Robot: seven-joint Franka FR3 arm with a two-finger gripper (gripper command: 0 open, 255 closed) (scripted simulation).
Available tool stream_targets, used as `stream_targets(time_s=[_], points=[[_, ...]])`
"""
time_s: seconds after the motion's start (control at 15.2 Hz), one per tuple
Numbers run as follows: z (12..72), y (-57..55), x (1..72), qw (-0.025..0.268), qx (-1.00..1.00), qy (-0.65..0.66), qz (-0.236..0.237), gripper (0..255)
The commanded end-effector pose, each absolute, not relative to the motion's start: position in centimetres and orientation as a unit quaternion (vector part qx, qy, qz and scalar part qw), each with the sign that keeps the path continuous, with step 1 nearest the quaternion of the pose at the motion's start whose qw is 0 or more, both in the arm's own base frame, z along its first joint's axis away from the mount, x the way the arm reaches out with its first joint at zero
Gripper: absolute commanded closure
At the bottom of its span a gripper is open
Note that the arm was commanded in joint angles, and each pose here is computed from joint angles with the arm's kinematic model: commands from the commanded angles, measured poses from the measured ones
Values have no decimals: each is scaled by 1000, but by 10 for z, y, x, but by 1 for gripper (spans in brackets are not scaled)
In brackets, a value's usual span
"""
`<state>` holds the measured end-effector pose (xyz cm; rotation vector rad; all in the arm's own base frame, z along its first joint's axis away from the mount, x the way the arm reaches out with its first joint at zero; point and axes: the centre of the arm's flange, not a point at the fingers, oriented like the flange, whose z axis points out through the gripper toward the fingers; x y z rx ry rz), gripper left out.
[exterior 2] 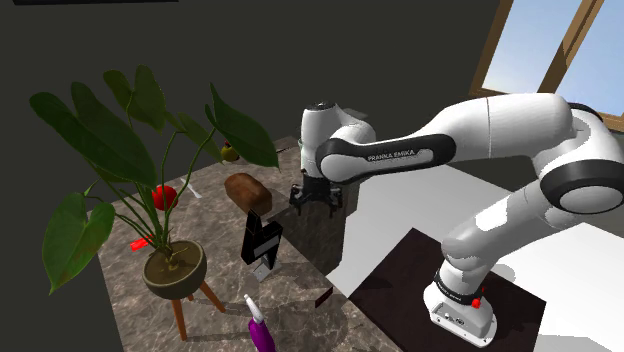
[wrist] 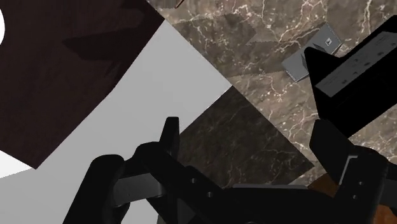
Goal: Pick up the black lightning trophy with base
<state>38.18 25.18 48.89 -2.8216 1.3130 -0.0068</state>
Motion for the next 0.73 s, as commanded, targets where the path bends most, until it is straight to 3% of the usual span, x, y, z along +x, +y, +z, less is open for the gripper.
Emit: stream_targets(time_s=[0.0,0.66], points=[[474,268,400,14,-888,460,-2,0],[405,325,500,2,-782,624,-5,0]])
